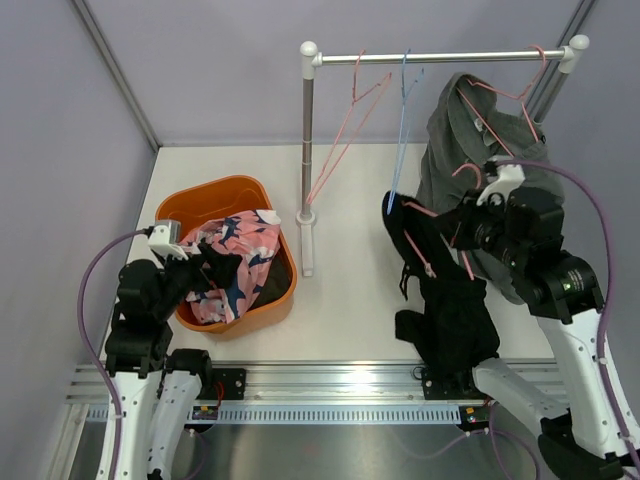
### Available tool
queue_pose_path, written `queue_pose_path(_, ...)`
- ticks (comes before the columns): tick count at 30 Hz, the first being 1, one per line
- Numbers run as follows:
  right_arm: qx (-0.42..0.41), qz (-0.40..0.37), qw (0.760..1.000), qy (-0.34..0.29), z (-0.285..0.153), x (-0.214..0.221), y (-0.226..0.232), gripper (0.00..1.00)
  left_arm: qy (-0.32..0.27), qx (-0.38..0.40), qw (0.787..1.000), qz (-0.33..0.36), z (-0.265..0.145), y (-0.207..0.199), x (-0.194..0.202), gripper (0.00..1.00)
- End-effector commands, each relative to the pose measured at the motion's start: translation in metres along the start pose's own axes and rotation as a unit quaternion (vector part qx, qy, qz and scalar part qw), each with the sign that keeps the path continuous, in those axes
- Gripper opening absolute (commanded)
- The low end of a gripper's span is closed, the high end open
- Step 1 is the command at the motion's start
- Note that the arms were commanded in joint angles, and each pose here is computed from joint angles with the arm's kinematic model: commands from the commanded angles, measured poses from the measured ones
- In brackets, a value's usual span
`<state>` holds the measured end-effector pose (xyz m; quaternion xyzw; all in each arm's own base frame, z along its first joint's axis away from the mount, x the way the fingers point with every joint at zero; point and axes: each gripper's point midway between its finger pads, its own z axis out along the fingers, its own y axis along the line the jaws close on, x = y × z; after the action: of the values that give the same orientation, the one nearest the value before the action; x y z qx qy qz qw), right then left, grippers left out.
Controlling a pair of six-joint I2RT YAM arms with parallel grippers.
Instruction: Remove the shorts from the hanger
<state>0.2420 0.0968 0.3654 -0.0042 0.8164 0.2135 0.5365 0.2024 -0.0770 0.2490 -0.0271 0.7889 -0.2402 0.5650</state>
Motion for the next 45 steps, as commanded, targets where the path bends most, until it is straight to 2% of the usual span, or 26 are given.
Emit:
queue_pose_path(1,-0.070,-0.005,0.997,0.045,-0.013,0.035,0.040,0.00,0.002,0.060,0.998,0.011,0.005,-0.024,-0.013,0.98)
queue_pose_path(7,-0.126,0.012,0.988,0.085,-0.018,0.084,0.076,0.00,0.021,0.080,0.997,-0.001,0.009,-0.045,-0.013,0.98)
queue_pose_path(9,-0.112,0.015,0.990,0.084,-0.012,0.091,0.079,0.00,0.027,0.074,0.997,-0.006,0.018,-0.049,-0.010,0.98)
queue_pose_path(10,-0.110,0.009,0.990,0.092,-0.008,0.099,0.081,0.00,0.046,0.102,0.994,0.004,0.018,-0.068,-0.001,0.97)
queue_pose_path(11,-0.118,-0.007,0.987,0.110,-0.004,0.111,0.093,0.00,0.045,0.070,0.996,0.009,0.029,-0.064,0.000,0.97)
queue_pose_path(12,-0.100,-0.015,0.989,0.104,0.001,0.111,0.093,0.00,0.067,0.108,0.992,0.021,0.026,-0.091,0.013,0.97)
queue_pose_path(13,-0.098,-0.019,0.990,0.099,0.002,0.108,0.099,0.00,0.045,0.086,0.995,0.026,0.030,-0.095,0.003,0.98)
queue_pose_path(14,-0.088,-0.029,0.990,0.104,0.008,0.111,0.103,0.00,0.047,0.086,0.995,0.032,0.032,-0.104,0.005,0.98)
queue_pose_path(15,-0.082,-0.039,0.991,0.100,0.008,0.112,0.108,0.00,0.073,0.108,0.990,0.046,0.033,-0.128,0.021,0.98)
queue_pose_path(16,-0.084,-0.038,0.991,0.092,0.007,0.105,0.113,0.00,0.052,0.102,0.992,0.044,0.034,-0.139,0.009,0.99)
queue_pose_path(18,-0.080,-0.047,0.992,0.090,0.012,0.103,0.121,0.00,0.070,0.119,0.989,0.052,0.038,-0.165,0.022,0.99)
queue_pose_path(20,-0.071,-0.054,0.992,0.092,0.015,0.103,0.122,0.00,0.055,0.126,0.989,0.046,0.041,-0.183,0.013,0.99)
queue_pose_path(25,-0.072,-0.051,0.993,0.079,0.012,0.093,0.125,0.00,0.063,0.126,0.988,0.060,0.054,-0.213,0.025,0.99)
queue_pose_path(28,-0.079,-0.049,0.993,0.072,0.009,0.087,0.127,0.00,0.054,0.080,0.993,0.066,0.063,-0.205,0.024,0.99)
queue_pose_path(31,-0.084,-0.053,0.992,0.073,0.007,0.086,0.127,0.00,0.018,-0.013,0.997,0.073,0.066,-0.165,0.014,0.99)
queue_pose_path(36,-0.084,-0.053,0.993,0.067,0.002,0.084,0.121,0.00,0.006,-0.089,0.996,0.028,0.068,-0.101,0.002,0.95)
queue_pose_path(37,-0.087,-0.053,0.993,0.068,0.000,0.084,0.122,0.00,0.020,-0.107,0.994,0.029,0.068,-0.085,0.010,0.91)
queue_pose_path(39,-0.092,-0.051,0.992,0.067,-0.001,0.082,0.124,0.00,0.011,-0.147,0.989,-0.003,0.070,-0.051,0.001,0.83)
queue_pose_path(40,-0.093,-0.051,0.992,0.067,-0.002,0.082,0.124,0.00,0.035,-0.141,0.989,-0.013,0.074,-0.044,0.013,0.79)
queue_pose_path(42,-0.099,-0.050,0.992,0.066,-0.003,0.080,0.126,0.00,0.034,-0.173,0.983,-0.049,0.079,-0.012,0.010,0.63)
queue_pose_path(43,-0.101,-0.049,0.992,0.066,-0.003,0.079,0.127,0.00,0.048,-0.161,0.984,-0.066,0.082,-0.010,0.017,0.58)
queue_pose_path(45,-0.105,-0.050,0.991,0.069,-0.003,0.080,0.129,0.00,0.070,-0.171,0.978,-0.098,0.090,0.011,0.034,0.54)
